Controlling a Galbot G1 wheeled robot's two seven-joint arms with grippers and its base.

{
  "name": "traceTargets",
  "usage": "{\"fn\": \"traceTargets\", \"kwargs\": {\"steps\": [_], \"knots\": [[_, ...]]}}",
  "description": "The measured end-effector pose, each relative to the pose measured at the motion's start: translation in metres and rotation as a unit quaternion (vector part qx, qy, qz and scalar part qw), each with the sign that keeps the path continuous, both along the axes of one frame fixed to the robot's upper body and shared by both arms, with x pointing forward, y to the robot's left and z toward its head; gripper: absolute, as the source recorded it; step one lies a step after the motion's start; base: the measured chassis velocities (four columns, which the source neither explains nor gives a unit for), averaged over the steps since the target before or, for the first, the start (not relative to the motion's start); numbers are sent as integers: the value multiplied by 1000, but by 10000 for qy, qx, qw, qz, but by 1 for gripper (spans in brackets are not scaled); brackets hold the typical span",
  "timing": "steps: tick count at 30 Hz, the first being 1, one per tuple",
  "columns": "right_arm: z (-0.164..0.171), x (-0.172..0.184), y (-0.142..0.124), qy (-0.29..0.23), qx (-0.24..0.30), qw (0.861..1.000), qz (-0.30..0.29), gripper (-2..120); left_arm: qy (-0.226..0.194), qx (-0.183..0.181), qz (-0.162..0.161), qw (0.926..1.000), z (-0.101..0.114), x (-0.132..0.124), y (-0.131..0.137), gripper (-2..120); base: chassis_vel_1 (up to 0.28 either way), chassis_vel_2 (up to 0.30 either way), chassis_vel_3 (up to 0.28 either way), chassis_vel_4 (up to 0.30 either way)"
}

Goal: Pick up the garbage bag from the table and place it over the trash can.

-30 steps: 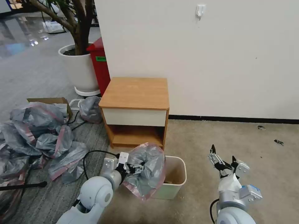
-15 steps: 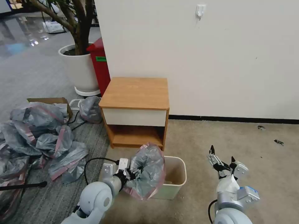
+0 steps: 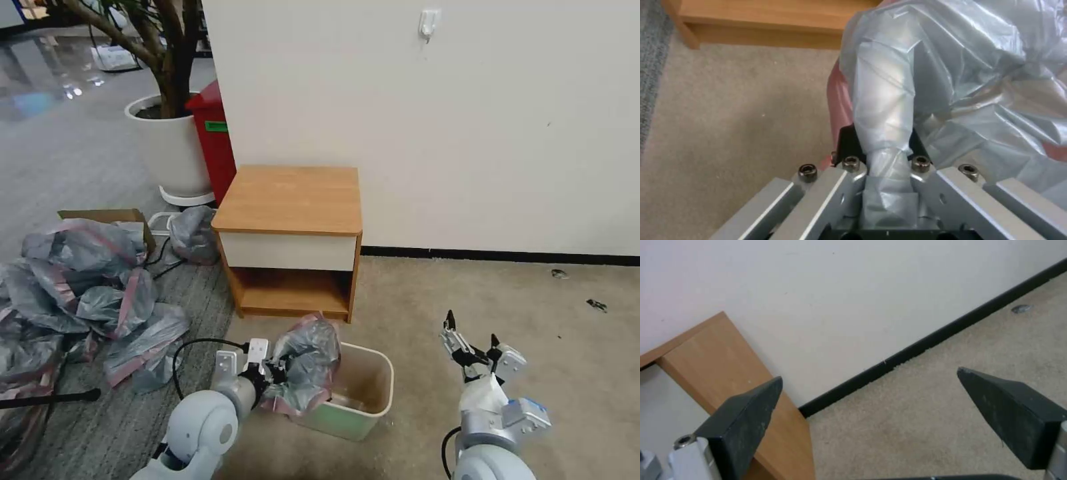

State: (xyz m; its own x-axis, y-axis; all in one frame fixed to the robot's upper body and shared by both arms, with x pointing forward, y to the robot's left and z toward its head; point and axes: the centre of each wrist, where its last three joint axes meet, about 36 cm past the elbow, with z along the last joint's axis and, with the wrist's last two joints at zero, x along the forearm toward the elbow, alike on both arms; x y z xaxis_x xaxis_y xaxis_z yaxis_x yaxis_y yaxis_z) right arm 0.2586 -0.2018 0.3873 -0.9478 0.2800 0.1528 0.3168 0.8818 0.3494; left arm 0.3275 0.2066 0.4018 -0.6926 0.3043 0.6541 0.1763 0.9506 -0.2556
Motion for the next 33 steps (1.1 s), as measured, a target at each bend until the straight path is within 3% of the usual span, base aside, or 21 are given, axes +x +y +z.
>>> {"fn": "traceTargets", "kwargs": {"steps": [3,5,7,8,11,12,15,17,24,26,33], "knots": [[2,0,2,-38,4,10000,53,100,-45,0,84,10000,0,-1,0,5,0,0,0,0],[13,-7,9,-287,387,9963,705,100,-484,-109,371,9981,-2,-4,1,5,0,0,0,0],[27,-16,22,-540,813,9792,1780,100,-1171,-259,542,9913,-6,-9,4,5,0,0,0,0],[27,-16,22,-540,813,9792,1780,100,-1171,-259,542,9913,-6,-9,4,5,0,0,0,0],[40,-24,41,-502,1138,9506,2845,100,-1825,-241,446,9819,-14,-17,8,5,0,0,0,0],[40,-24,41,-502,1138,9506,2845,100,-1825,-241,446,9819,-14,-17,8,5,0,0,0,0],[44,-26,56,-245,1281,9194,3712,100,-2109,-275,270,9767,-16,-25,12,5,0,0,0,0],[41,-23,60,-88,1269,9064,4029,100,-2256,-238,206,9737,-15,-29,14,5,0,0,0,0],[36,-5,69,285,1651,8939,4158,100,-2654,-190,59,9639,-19,-38,14,5,0,0,0,0],[32,6,71,434,1739,8953,4078,100,-2806,-217,-44,9596,-22,-42,13,5,0,0,0,0],[20,29,67,602,1491,9052,3933,100,-2915,-294,-111,9561,-20,-46,13,5,0,0,0,0]]}}
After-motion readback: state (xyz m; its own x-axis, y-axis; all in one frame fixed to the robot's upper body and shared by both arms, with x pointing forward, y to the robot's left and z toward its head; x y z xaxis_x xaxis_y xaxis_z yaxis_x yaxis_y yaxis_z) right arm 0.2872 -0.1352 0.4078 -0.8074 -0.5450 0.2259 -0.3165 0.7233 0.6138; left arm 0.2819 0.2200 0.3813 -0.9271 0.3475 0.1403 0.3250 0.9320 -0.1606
